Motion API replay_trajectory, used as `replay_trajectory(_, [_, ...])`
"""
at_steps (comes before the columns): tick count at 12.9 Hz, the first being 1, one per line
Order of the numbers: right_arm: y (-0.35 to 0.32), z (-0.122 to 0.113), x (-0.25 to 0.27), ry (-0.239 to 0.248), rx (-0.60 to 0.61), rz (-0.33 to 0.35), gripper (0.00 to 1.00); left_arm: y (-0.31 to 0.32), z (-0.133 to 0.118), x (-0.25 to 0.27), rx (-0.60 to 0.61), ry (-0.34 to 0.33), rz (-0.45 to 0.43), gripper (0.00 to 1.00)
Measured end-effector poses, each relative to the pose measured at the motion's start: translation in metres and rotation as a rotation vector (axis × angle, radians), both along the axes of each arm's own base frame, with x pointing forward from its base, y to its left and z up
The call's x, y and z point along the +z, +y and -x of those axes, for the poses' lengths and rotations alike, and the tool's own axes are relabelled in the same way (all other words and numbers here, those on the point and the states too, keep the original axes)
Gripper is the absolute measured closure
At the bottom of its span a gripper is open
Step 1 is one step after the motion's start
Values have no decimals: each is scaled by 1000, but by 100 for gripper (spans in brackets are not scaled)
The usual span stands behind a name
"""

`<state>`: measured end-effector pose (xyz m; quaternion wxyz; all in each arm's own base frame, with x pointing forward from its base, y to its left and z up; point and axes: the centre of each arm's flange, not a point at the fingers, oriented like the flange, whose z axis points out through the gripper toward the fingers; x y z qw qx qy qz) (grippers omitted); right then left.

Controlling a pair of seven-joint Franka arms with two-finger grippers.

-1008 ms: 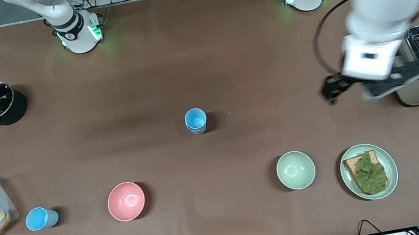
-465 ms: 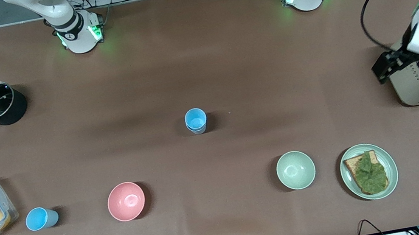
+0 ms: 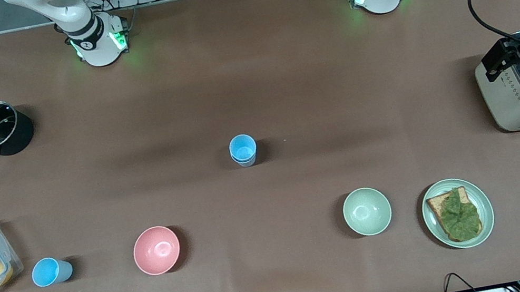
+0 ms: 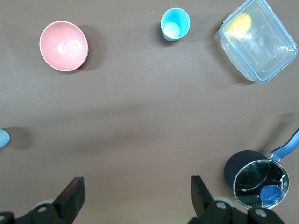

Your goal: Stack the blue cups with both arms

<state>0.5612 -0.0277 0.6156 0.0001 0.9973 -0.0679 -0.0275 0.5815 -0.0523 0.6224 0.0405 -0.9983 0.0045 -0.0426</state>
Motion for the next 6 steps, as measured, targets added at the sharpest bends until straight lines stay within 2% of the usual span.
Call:
replay_trajectory(2, [0, 0, 0, 0, 1, 0, 0, 0, 0, -2, -4, 5, 2, 0])
replay_trajectory(6, [1, 0, 0, 0, 2, 0, 0, 18, 1, 1, 40, 9, 80, 0])
